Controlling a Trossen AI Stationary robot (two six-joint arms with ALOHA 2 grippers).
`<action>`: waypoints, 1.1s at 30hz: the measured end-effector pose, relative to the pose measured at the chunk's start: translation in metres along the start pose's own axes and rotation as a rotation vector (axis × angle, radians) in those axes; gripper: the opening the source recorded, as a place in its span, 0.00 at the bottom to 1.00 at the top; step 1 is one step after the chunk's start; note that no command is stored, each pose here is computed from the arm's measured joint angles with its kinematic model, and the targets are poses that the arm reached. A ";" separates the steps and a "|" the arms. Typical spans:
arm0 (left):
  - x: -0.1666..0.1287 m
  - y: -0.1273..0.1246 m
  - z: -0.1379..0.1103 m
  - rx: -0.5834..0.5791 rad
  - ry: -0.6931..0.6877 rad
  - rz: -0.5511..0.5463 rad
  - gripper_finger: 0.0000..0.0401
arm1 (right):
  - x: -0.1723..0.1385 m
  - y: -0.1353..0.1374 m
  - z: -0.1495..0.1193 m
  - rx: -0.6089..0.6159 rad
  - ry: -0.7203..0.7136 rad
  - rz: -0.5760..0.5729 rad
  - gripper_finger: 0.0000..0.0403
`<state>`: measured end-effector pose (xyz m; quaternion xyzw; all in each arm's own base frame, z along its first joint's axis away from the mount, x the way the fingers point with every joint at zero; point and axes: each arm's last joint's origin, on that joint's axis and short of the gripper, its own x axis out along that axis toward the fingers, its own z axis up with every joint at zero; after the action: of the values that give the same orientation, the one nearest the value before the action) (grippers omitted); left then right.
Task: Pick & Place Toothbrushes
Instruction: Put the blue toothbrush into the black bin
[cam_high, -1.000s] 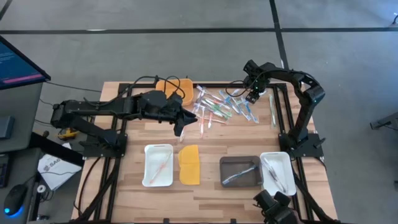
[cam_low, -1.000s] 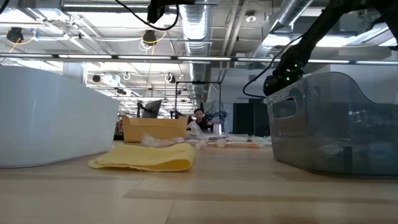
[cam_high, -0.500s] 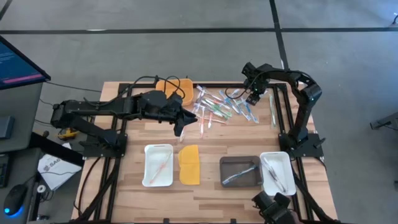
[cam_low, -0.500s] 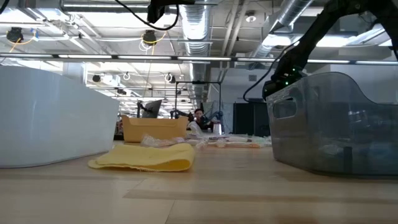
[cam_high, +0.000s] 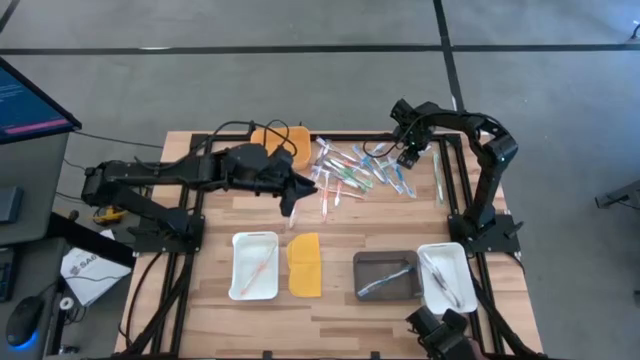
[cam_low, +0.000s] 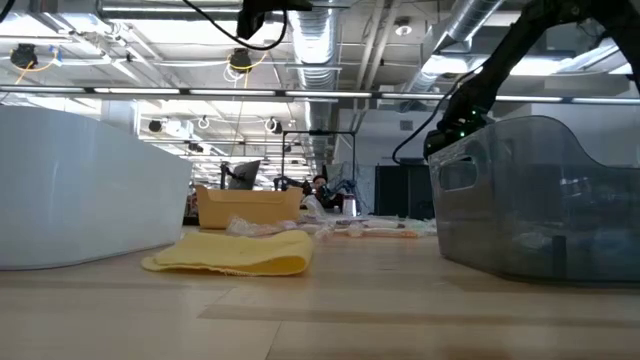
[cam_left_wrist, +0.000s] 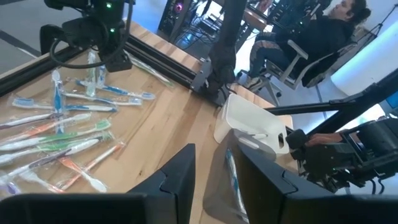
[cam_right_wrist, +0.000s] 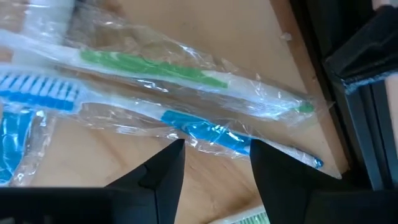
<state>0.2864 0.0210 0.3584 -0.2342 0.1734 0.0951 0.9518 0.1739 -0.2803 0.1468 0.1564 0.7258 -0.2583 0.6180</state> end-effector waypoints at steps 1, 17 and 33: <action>0.000 0.001 0.000 -0.001 -0.001 0.003 0.27 | 0.000 0.000 0.000 0.010 0.004 -0.001 0.43; 0.000 0.001 0.001 0.004 -0.003 0.005 0.27 | 0.000 0.006 -0.007 0.030 0.082 0.028 0.02; 0.000 0.001 0.001 0.006 -0.002 0.003 0.27 | -0.007 0.030 -0.013 -0.009 0.208 0.093 0.01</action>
<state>0.2864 0.0221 0.3585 -0.2309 0.1730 0.0963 0.9526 0.1808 -0.2481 0.1492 0.2129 0.7791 -0.2085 0.5515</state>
